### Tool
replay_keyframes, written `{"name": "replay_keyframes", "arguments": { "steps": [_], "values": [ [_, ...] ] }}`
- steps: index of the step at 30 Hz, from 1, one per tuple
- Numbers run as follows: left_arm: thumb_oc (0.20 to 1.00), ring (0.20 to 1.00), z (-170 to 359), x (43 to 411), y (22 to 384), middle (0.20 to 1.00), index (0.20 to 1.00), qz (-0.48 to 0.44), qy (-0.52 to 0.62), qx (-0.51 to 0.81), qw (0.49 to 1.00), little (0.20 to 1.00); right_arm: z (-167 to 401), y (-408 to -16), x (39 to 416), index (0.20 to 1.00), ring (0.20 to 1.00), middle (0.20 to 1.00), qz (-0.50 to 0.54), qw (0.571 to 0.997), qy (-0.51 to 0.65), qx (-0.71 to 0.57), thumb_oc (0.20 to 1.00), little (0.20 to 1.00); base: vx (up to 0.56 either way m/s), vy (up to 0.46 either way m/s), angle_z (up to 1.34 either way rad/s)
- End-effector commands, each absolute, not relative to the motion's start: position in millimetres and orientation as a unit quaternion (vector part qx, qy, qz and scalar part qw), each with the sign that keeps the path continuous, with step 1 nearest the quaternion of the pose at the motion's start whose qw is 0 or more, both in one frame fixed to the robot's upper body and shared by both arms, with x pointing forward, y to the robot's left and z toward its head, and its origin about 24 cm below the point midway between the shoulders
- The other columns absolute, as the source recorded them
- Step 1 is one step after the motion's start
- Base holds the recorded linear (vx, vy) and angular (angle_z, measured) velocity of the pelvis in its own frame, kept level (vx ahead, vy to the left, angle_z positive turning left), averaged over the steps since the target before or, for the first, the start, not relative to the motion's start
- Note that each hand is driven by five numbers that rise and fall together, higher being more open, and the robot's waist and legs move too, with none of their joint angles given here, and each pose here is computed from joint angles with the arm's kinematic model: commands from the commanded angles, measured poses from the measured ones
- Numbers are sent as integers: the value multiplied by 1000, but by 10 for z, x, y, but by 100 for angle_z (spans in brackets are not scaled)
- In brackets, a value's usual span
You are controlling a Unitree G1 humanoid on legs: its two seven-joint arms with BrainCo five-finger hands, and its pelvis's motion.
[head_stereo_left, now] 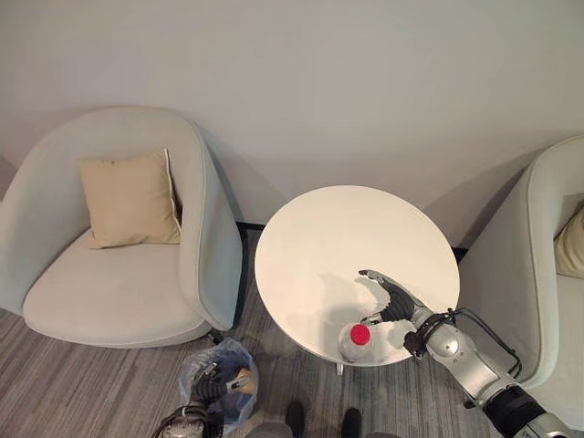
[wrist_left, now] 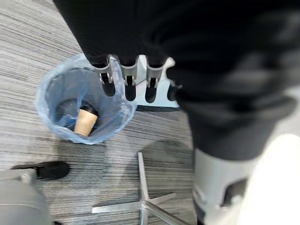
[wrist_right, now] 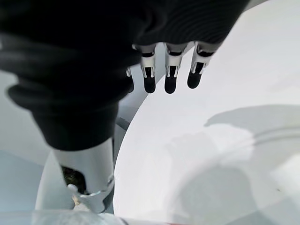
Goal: Gather garbage on tea table into small bin, then transfer packed bag to large trash can.
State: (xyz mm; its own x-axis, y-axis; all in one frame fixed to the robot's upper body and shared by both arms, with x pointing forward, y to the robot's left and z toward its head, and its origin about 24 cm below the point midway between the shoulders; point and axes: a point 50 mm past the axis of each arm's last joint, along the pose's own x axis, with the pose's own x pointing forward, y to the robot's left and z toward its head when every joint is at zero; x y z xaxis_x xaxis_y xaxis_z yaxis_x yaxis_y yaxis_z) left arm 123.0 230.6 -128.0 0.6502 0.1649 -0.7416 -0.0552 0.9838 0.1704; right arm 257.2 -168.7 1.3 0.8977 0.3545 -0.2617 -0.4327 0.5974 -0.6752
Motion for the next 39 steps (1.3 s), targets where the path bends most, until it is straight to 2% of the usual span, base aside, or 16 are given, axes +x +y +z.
{"name": "replay_keyframes", "arguments": {
  "steps": [1,14,39],
  "values": [
    [1000,1000,-1149,1476,2396,1000,1000,56,370,91,923,1000,147,-1602,2607,1000,1000,1000,236,875,5,-423,1000,1000,-63,-26,8],
    [1000,1000,-1153,1420,2430,1000,1000,52,377,94,920,1000,59,-1954,2473,1000,1000,1000,195,870,51,-449,1000,1000,-25,-13,6],
    [1000,1000,-1221,1427,2320,1000,1000,31,392,86,916,1000,182,-1677,2329,1000,1000,1000,299,872,25,-386,1000,1000,-14,-11,-3]
  ]
}}
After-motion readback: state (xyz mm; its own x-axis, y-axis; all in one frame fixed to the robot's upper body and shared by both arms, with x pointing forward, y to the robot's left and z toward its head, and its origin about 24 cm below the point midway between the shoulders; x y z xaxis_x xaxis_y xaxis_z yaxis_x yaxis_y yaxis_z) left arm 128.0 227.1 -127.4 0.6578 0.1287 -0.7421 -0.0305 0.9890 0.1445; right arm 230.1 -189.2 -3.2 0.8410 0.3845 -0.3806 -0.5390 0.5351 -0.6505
